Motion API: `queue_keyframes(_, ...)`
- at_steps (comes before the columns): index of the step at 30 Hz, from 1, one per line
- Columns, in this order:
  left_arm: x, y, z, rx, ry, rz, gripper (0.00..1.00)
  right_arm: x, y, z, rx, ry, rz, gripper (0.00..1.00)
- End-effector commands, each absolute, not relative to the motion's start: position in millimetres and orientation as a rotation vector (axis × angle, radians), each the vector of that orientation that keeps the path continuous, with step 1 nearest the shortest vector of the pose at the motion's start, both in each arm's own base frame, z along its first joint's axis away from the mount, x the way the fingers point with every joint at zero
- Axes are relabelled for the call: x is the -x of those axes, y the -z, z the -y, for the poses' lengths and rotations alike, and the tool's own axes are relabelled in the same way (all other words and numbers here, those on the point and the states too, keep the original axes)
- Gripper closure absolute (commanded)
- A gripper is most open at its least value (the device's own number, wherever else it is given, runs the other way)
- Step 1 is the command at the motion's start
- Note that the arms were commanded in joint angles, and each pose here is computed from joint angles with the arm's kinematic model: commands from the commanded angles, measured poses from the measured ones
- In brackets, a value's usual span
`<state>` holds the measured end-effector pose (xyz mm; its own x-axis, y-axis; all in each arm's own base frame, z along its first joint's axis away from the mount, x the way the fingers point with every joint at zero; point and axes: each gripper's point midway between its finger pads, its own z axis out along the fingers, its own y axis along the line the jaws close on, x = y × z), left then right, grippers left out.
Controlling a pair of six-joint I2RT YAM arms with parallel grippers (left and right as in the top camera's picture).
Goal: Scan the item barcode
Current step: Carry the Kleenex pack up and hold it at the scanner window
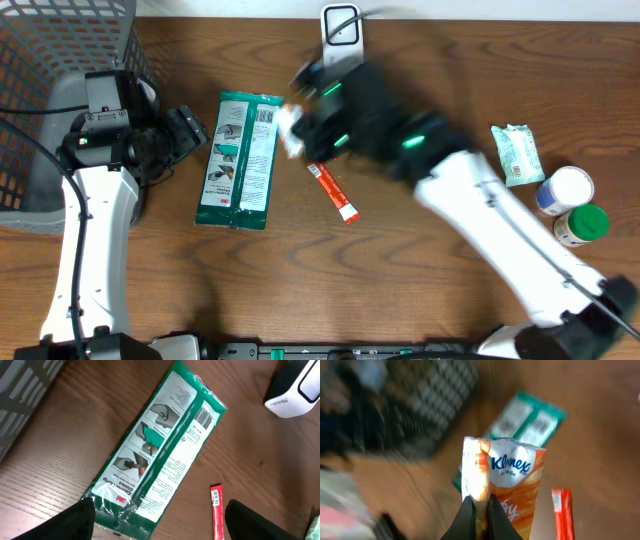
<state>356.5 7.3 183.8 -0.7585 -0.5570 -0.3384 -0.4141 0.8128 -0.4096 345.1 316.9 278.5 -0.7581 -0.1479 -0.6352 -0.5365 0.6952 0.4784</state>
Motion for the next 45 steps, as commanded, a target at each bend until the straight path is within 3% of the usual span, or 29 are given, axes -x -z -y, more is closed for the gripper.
queue_keyframes(1, -361, -191, -8, 0.705, 0.440, -2.533, 0.19, -365, -302, -299, 0.449, -1.299, -2.280, 0.99)
queue_keyframes(8, -361, -191, -8, 0.705, 0.440, -2.533, 0.19, -449, -337, -250, 0.163, -1.404, -2.053, 0.99)
queue_keyframes(15, -361, -191, -8, 0.705, 0.440, -2.533, 0.19, -506, -334, -254, 0.005, -1.565, -1.892, 0.99)
queue_keyframes(29, -361, -191, -8, 0.705, 0.440, -2.533, 0.19, -613, -218, -219, -0.370, -1.510, -1.691, 0.99)
queue_keyframes(36, -361, -191, -8, 0.705, 0.440, -2.533, 0.19, -633, -179, -201, -0.555, -1.549, -1.606, 0.99)
queue_keyframes(45, -361, -191, -8, 0.705, 0.440, -2.533, 0.19, -647, -145, -210, -0.565, -1.547, -1.622, 0.99)
